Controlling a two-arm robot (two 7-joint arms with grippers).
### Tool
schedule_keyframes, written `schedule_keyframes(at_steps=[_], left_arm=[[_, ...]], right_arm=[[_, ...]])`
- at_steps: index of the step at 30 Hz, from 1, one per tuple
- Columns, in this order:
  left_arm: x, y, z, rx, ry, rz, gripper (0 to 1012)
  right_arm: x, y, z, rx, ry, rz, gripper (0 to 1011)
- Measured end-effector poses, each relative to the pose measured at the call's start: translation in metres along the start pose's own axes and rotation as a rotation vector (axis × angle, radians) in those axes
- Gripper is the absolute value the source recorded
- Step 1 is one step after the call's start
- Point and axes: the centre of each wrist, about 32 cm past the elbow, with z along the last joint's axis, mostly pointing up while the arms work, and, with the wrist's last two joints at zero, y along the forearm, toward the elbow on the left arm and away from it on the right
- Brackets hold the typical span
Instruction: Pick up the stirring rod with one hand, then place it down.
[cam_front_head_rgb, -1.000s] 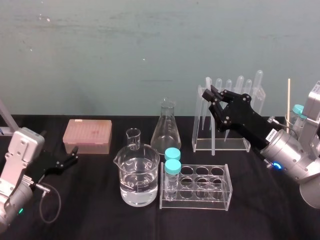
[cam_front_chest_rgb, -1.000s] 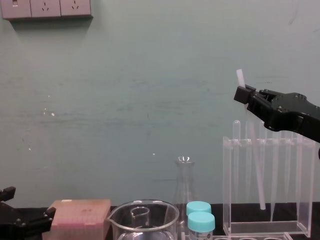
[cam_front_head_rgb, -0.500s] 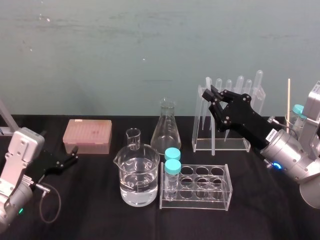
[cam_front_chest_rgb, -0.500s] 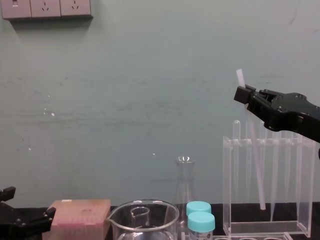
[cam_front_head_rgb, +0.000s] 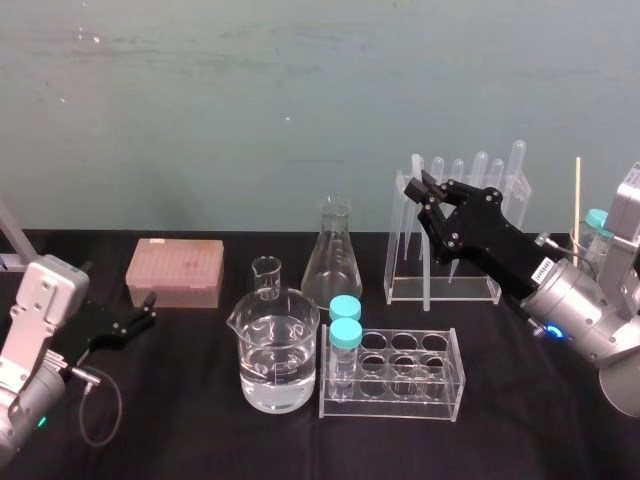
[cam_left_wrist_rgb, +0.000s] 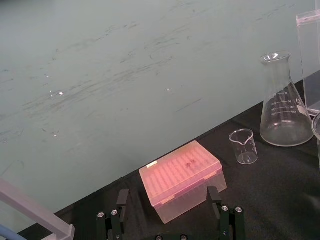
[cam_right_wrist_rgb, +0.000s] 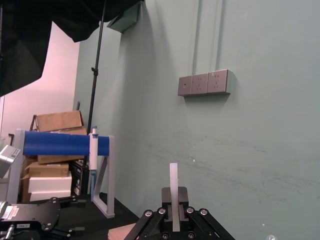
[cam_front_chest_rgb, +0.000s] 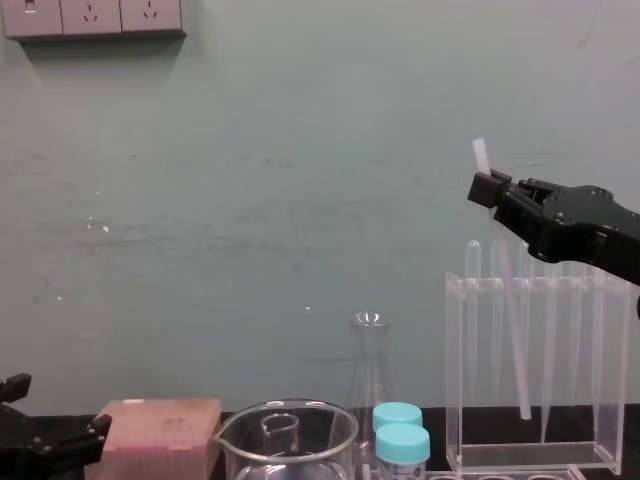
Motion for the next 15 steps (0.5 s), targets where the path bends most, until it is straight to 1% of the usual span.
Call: schedule_keyframes(at_steps=[15], left_arm=[[0.0, 0.0, 0.0, 0.0, 0.0, 0.0, 1000]], right_arm=[[0.0, 0.0, 0.0, 0.0, 0.0, 0.0, 67]])
